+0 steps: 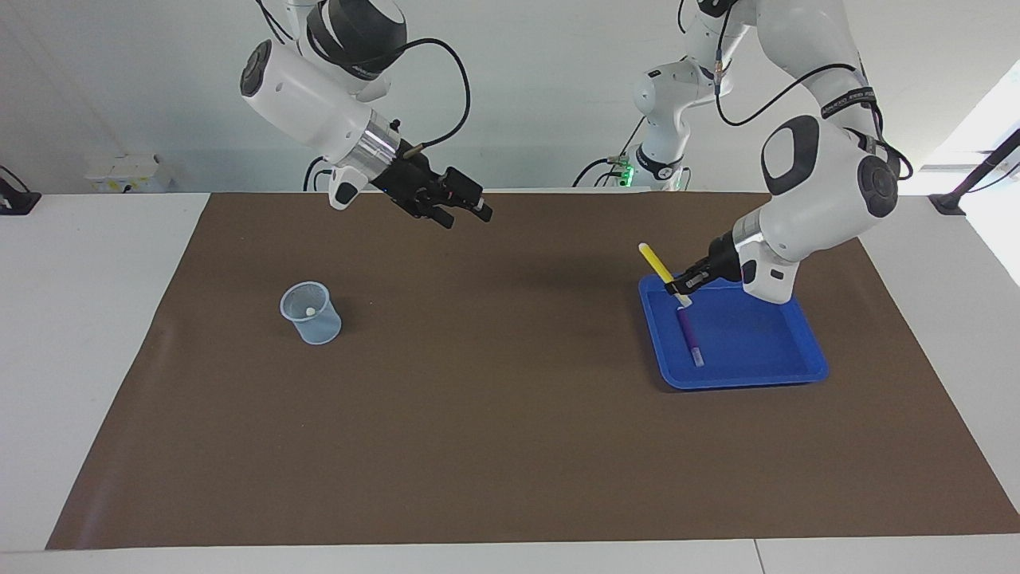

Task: Transfer and insert pens with both arms
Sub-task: 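Lift the yellow pen with the left gripper toward the right gripper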

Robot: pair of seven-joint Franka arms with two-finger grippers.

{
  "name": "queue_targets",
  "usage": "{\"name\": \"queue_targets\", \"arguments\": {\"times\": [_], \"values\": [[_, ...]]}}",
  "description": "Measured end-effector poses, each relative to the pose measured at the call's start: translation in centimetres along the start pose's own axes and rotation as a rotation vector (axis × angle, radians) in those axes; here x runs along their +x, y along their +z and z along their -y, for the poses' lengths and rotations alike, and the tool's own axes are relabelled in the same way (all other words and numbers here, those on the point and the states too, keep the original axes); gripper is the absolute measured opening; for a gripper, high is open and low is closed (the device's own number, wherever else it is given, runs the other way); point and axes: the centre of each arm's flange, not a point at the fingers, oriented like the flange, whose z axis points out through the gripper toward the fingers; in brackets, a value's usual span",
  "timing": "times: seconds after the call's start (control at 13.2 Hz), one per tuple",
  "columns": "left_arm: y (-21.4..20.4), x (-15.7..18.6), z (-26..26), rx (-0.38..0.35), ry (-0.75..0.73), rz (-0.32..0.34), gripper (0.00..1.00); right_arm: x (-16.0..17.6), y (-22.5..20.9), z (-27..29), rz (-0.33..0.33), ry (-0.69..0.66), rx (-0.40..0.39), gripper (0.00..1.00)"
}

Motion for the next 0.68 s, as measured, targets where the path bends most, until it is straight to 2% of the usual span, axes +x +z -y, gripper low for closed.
{"name": "queue_targets", "arguments": {"times": [0.23,0.45,0.68], "values": [[-0.9,-3.0,-1.9,-0.112,-0.271,0.109,0.17,0.1,0.0,0.1,-0.015,0.001,0.011,1.0],[0.6,-6.6,-4.7,-0.156,-0.46,0.173,0.17,-0.3,1.2,0.8,-0.032,0.043,0.111,1.0],[3.6,-10.0,-6.9,-0.183,-0.572,0.231,0.17,-1.6,2.5,1.9,-0.036,0.03,0.13,1.0]]}}
